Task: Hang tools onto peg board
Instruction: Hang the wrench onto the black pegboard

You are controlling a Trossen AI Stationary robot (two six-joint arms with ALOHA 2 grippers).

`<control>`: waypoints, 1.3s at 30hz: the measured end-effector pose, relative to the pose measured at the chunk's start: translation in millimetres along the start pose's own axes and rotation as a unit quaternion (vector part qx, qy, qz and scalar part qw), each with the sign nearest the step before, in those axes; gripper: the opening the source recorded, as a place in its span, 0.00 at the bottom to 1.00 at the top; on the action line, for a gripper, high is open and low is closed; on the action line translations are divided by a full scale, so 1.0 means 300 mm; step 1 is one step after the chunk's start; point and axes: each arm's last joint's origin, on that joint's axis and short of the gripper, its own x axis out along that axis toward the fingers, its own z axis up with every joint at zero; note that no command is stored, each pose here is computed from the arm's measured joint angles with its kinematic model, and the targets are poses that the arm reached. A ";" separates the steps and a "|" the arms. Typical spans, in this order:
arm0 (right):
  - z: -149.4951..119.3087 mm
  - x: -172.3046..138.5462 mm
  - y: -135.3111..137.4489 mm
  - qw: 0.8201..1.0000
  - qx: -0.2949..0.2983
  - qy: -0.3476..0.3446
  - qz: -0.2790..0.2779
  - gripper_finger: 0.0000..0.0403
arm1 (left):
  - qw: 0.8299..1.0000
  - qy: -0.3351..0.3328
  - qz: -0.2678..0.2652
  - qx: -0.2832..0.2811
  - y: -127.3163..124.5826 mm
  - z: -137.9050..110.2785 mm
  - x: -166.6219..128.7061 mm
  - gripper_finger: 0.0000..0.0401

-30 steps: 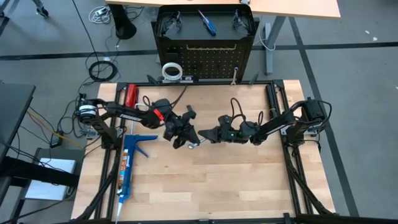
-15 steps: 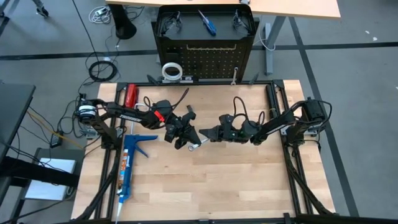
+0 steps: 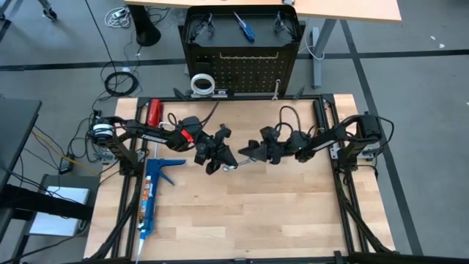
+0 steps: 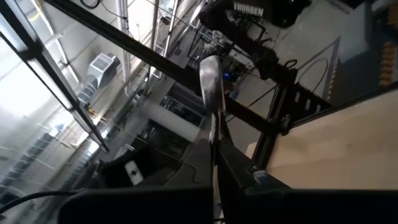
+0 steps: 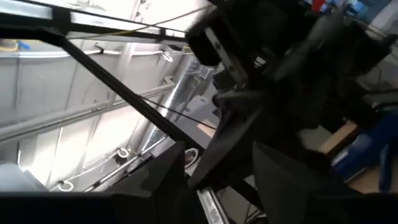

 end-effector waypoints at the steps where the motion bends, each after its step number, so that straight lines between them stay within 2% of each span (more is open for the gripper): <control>1: 0.008 -0.015 -0.006 1.000 -0.007 0.002 0.001 0.49 | 1.000 0.000 -0.001 -0.006 0.000 0.000 0.000 0.00; 4: 0.014 -0.074 -0.030 0.999 -0.029 0.015 -0.024 0.50 | 1.000 -0.001 -0.002 -0.026 -0.001 0.000 0.000 0.00; 8: 0.010 -0.147 -0.032 0.995 -0.082 0.017 -0.054 0.49 | 0.996 -0.004 0.004 -0.087 0.007 0.001 -0.007 0.00; 13: -0.027 -0.192 -0.020 0.975 -0.177 0.020 -0.136 0.49 | 0.981 0.023 0.059 -0.183 0.032 -0.009 -0.023 0.00; 16: -0.061 -0.187 -0.002 0.947 -0.248 0.023 -0.200 0.49 | 0.968 0.045 0.100 -0.224 0.043 -0.017 -0.030 0.00; 19: -0.091 -0.172 0.024 0.911 -0.324 0.028 -0.255 0.49 | 0.953 0.072 0.141 -0.257 0.047 -0.026 -0.032 0.00; 24: -0.125 -0.161 0.055 0.832 -0.417 0.011 -0.365 0.49 | 0.914 0.136 0.246 -0.293 0.051 -0.040 -0.031 0.00; 28: -0.145 -0.153 0.051 0.768 -0.459 -0.006 -0.447 0.49 | 0.880 0.185 0.327 -0.289 0.047 -0.036 -0.018 0.00; 30: -0.152 -0.151 0.041 0.741 -0.475 -0.009 -0.474 0.49 | 0.869 0.201 0.350 -0.285 0.043 -0.032 -0.010 0.00; 33: -0.156 -0.138 0.034 0.713 -0.488 -0.022 -0.503 0.49 | 0.852 0.209 0.381 -0.291 0.037 -0.019 0.005 0.00; 35: -0.161 -0.130 0.029 0.704 -0.492 -0.024 -0.511 0.49 | 0.848 0.207 0.386 -0.298 0.033 -0.014 0.011 0.00; 39: -0.166 -0.115 0.032 0.715 -0.513 0.004 -0.475 0.49 | 0.878 0.170 0.317 -0.315 0.023 -0.008 0.023 0.00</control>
